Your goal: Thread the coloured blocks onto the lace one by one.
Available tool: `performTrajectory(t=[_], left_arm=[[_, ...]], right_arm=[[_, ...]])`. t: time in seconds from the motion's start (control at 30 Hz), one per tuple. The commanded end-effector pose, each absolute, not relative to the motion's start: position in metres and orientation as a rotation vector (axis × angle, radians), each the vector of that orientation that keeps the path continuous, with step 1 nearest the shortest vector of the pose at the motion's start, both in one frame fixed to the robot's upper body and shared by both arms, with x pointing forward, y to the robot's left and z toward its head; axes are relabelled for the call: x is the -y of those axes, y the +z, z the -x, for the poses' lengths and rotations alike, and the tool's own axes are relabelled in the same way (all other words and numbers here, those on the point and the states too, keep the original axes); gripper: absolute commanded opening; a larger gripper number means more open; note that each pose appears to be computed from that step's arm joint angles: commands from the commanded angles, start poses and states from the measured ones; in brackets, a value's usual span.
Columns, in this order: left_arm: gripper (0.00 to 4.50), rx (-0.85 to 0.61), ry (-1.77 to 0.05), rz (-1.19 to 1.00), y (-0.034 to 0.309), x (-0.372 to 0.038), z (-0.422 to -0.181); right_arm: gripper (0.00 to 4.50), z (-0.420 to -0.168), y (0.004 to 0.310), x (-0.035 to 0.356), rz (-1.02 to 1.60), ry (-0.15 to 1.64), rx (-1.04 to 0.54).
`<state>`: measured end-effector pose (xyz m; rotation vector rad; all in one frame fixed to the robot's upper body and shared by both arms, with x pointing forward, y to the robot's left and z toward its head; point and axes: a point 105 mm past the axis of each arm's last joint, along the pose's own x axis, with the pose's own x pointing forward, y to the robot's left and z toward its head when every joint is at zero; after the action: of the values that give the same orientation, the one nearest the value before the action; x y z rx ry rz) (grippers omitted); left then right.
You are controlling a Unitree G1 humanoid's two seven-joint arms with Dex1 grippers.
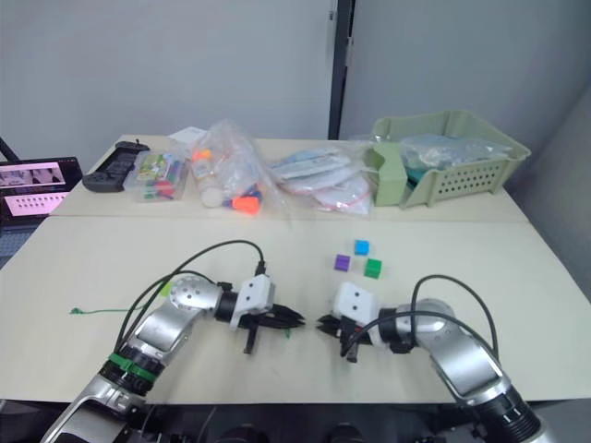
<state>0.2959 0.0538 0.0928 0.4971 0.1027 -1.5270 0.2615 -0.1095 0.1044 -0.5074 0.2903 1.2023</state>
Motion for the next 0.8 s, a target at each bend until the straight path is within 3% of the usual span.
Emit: performTrajectory(t=[0.03, 0.1, 0.5, 0.67, 0.8], left_arm=[[0.0, -0.076, -1.503, -0.523, 0.1, -0.06, -0.301], [0.0, -0.08, -1.506, -0.529, 0.099, -0.061, -0.301], [0.0, -0.084, -1.514, -0.539, 0.1, -0.067, -0.298], [0.0, -0.087, -1.512, -0.535, 0.098, -0.067, -0.296], [0.0, -0.085, -1.507, -0.532, 0.098, -0.067, -0.296]], right_arm=[[1.85, -0.267, 0.125, 0.125, 0.502, 1.104, -0.239], [2.58, -0.274, 0.131, 0.138, 0.475, 1.021, -0.232], [2.58, -0.331, 0.146, 0.201, 0.374, 0.436, -0.151], [2.58, -0.343, 0.141, 0.194, 0.335, 0.41, -0.136], [2.58, -0.346, 0.144, 0.188, 0.371, 0.494, -0.146]])
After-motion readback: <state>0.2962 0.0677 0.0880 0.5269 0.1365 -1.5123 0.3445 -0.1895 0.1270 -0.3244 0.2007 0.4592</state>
